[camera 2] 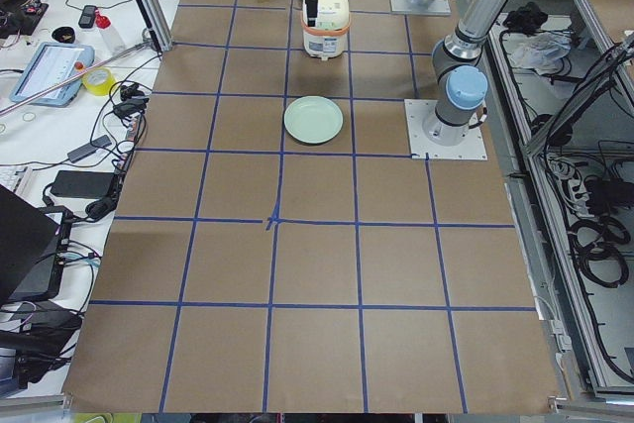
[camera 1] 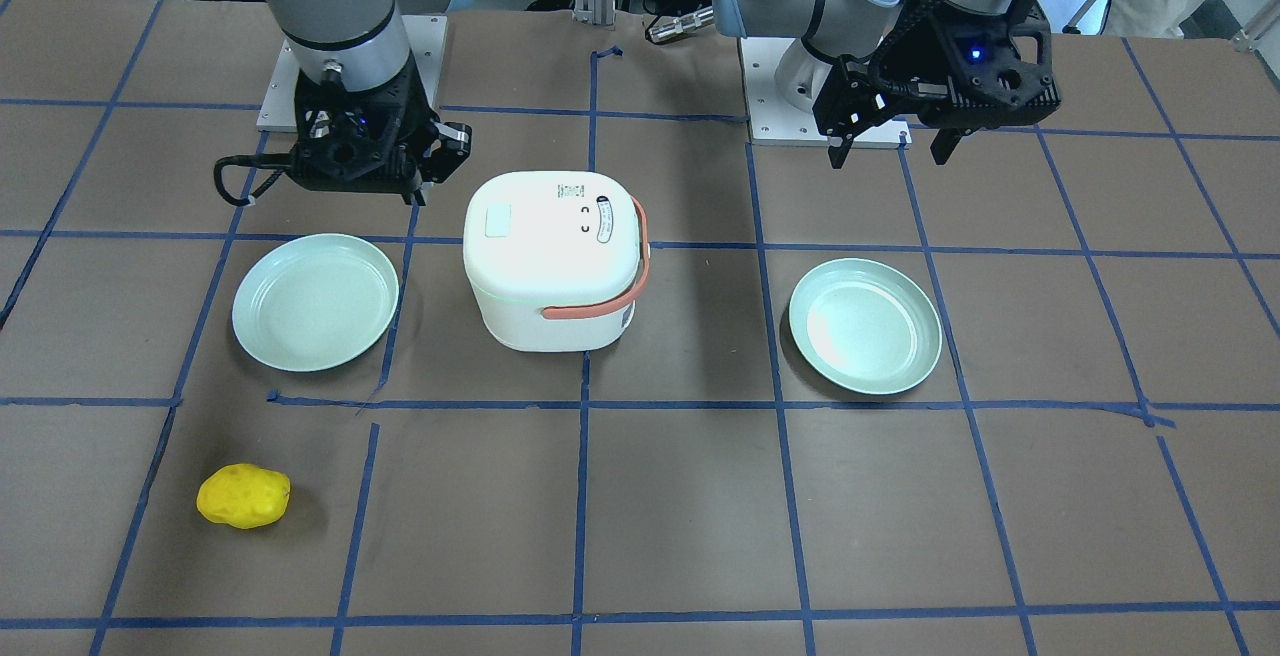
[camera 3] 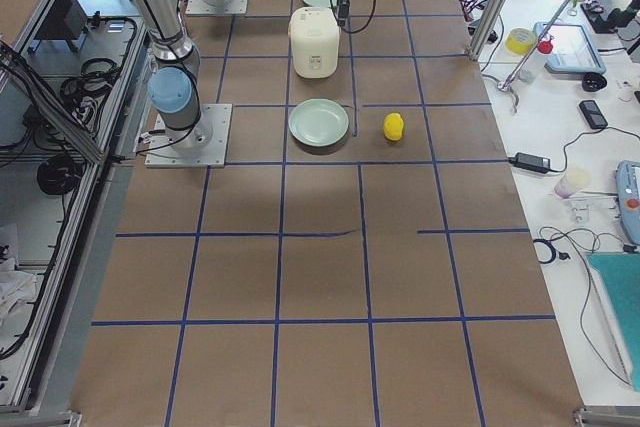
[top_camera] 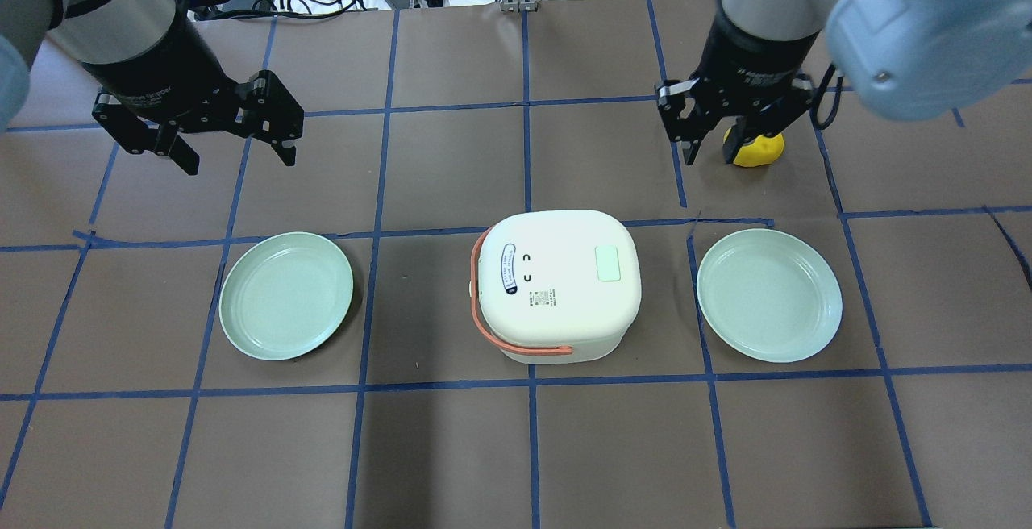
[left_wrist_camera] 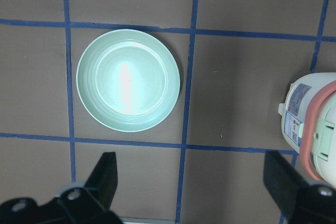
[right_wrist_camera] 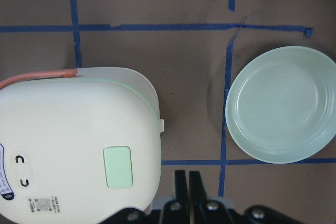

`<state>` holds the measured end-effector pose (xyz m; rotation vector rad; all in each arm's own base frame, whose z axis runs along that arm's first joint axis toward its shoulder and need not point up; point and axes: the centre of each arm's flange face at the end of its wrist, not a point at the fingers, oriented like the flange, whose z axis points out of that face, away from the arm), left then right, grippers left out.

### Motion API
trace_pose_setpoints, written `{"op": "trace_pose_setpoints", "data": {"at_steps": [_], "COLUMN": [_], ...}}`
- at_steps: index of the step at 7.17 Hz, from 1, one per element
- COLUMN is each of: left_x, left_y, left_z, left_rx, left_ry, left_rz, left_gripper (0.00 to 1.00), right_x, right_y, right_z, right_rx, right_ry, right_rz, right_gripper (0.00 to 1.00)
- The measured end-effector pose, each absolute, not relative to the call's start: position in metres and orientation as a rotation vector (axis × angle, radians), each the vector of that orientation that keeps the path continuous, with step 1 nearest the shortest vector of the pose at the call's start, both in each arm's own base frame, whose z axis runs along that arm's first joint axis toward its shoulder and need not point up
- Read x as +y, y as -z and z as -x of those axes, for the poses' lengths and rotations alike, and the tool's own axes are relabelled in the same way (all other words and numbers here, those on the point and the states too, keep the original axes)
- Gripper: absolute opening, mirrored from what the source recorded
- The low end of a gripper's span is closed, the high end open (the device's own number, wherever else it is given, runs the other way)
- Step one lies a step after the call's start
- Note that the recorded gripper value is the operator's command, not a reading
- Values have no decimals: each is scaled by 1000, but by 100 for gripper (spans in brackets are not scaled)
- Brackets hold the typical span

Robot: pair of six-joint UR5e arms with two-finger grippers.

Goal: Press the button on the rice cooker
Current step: 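Move the right gripper down over the rice cooker's green lid button, then press the green lid button down with the right gripper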

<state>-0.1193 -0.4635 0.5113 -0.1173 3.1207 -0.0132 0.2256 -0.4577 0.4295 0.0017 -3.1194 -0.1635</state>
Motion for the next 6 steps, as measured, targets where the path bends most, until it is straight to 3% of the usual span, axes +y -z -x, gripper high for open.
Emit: {"op": "trace_pose_setpoints", "data": {"at_steps": [6], "left_x": [-464], "left_y": [-511], "left_z": [119], "left_rx": [3121], "left_ry": [13], "left_rz": [117], "left_gripper": [100], "right_x": [-427], "right_y": [-373], "right_z": [-263], "right_rx": [-3119], "right_ry": [135], "right_rz": [-22], "right_gripper": [0]}}
